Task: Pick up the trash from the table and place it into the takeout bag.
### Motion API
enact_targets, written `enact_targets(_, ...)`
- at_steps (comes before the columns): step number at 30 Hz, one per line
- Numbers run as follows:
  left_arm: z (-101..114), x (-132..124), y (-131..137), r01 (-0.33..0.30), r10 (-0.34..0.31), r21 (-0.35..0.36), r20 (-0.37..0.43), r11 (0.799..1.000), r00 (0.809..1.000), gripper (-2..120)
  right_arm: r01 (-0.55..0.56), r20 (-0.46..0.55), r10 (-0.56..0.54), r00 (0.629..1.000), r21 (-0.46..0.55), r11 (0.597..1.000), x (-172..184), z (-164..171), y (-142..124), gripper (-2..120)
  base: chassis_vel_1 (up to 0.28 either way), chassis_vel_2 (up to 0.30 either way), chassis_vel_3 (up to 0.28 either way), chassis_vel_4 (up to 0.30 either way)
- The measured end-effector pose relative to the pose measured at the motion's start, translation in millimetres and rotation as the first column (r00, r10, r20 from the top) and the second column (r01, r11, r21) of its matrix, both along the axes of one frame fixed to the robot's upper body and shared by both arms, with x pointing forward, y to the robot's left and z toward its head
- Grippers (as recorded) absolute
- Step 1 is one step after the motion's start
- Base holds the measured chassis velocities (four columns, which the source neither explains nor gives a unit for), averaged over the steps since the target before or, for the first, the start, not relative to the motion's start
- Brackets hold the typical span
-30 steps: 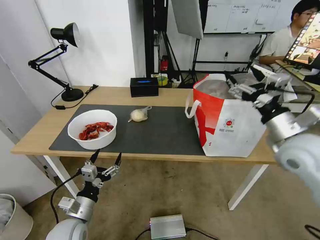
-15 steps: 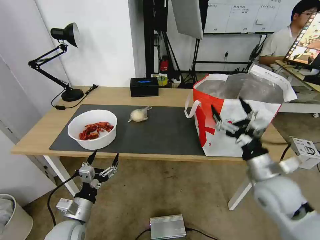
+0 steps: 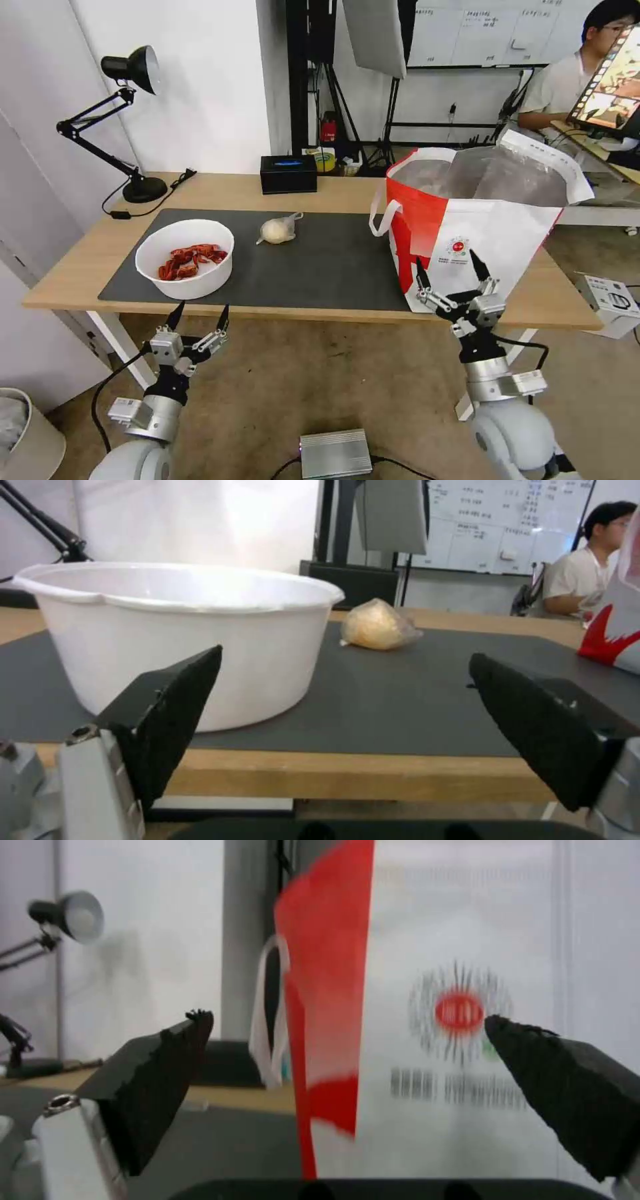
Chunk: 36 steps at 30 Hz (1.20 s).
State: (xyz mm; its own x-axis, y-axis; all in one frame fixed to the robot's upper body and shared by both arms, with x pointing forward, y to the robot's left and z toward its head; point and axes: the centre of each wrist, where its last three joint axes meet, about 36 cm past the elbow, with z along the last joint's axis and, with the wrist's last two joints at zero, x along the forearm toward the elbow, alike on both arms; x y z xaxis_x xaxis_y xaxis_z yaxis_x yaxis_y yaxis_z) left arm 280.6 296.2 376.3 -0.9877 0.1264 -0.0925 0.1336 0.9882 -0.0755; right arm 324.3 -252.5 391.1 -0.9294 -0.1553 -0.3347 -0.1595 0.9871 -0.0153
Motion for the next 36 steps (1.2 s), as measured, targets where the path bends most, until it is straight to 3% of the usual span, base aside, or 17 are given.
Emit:
enact_targets(13,5.6,-15.6,-0.5,-0.048,0.048,0.0,-0.017,0.999,0.999,100,0.057,-0.154,-0.06,0.986,-0.026,0.998,-56.5,0.2,27.4,100,0.0,0.0,0.0,0.0)
enact_targets(20,8.1,-19.1,-1.5,-0.059,0.059,0.011,-0.033,0.998,0.998,100,0.096,-0.244,-0.091,0.966,0.009,0.995,-78.5,0.9,43.1,100,0.0,0.0,0.0,0.0)
enact_targets(27,4.2,-22.5,-8.0,-0.021,0.021,0.0,-0.054,1.0,0.998,100,0.088,-0.284,-0.061,0.957,0.081,0.993,-82.2,-9.7,58.6,100,0.0,0.0,0.0,0.0)
enact_targets(36,-1.4,-16.4,-12.2,-0.011,0.011,-0.012,-0.052,1.0,0.999,100,0.071,-0.286,-0.059,0.956,0.034,0.997,-78.4,-17.0,46.5,100,0.0,0.0,0.0,0.0)
